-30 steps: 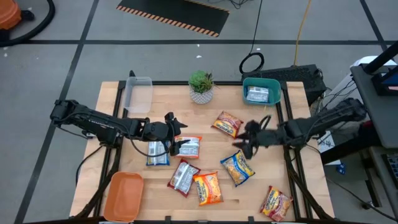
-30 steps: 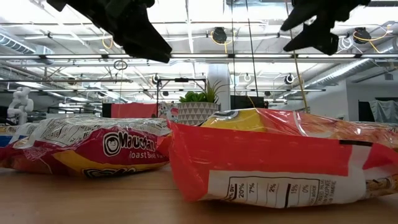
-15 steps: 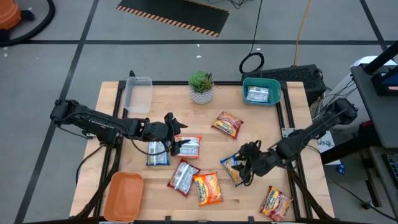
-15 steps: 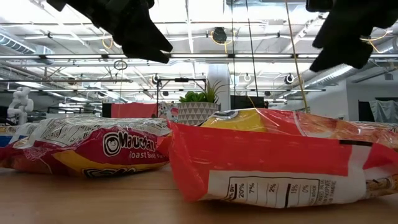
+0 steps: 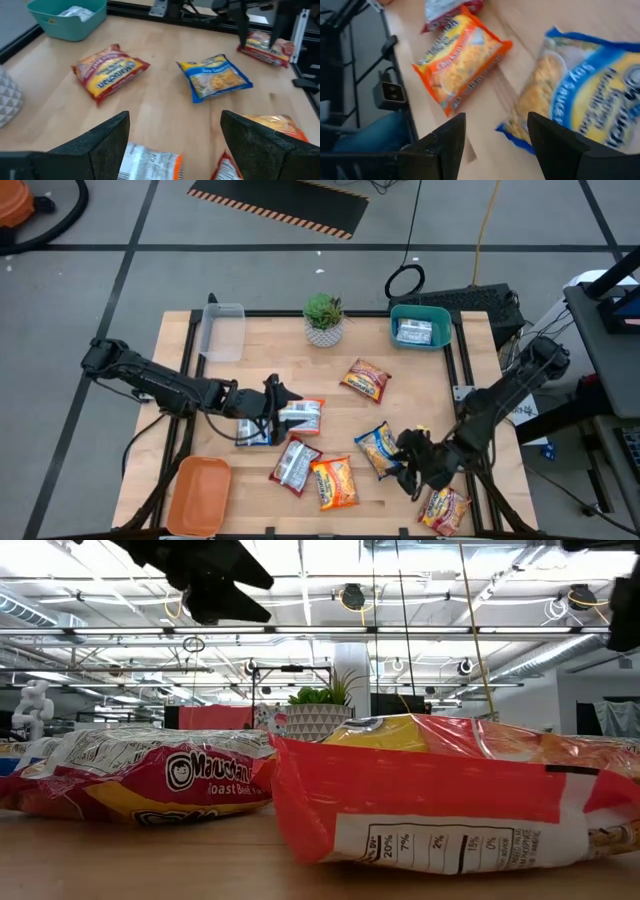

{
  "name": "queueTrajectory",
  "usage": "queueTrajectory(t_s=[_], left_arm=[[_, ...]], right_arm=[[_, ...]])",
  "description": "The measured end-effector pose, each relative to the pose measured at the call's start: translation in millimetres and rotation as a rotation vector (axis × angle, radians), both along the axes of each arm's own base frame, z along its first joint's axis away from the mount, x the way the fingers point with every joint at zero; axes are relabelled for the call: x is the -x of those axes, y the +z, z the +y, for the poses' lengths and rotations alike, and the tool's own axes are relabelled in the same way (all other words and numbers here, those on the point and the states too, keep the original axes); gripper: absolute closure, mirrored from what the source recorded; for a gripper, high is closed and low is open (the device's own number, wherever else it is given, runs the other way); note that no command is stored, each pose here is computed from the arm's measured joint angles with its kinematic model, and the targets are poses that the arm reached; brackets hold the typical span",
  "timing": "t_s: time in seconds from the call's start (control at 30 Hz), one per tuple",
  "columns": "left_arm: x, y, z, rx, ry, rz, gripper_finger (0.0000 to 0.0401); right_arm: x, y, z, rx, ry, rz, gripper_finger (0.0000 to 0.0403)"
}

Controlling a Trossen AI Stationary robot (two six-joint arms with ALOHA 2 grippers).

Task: Sort Maruchan noodles
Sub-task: Put the right blue noodle pack into the green bin

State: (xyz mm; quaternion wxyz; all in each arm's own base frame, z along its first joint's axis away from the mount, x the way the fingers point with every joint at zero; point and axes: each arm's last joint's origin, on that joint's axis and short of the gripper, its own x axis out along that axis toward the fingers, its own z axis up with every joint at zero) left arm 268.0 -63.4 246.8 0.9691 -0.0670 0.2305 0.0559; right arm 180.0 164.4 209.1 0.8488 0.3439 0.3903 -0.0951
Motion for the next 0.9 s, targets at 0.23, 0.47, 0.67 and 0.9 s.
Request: queueTrajectory(t_s=[0.23,0.47,0.67,0.9], left_arm=[[4.2,-1.5,-14.5,0.025,-0.037,0.011,0.0084],[4.2,-14.2,-28.4,0.027,-0.069,0.073,0.0084],[1.9,-25.1,-36.7,0.019,-0.087,0.112,0.0084],[-0.5,-31.3,-38.7,0.03,-0.075,0.132,0.0084]], right_arm=[[19.9,-8.5,1.0,0.055,-0.028,0.122,0.0198],[25.2,-16.9,5.9,0.15,0.057,0.163,0.021],[27.2,-28.5,11.9,0.306,0.222,0.195,0.0213],[28.0,-34.9,12.7,0.388,0.296,0.225,0.0213]])
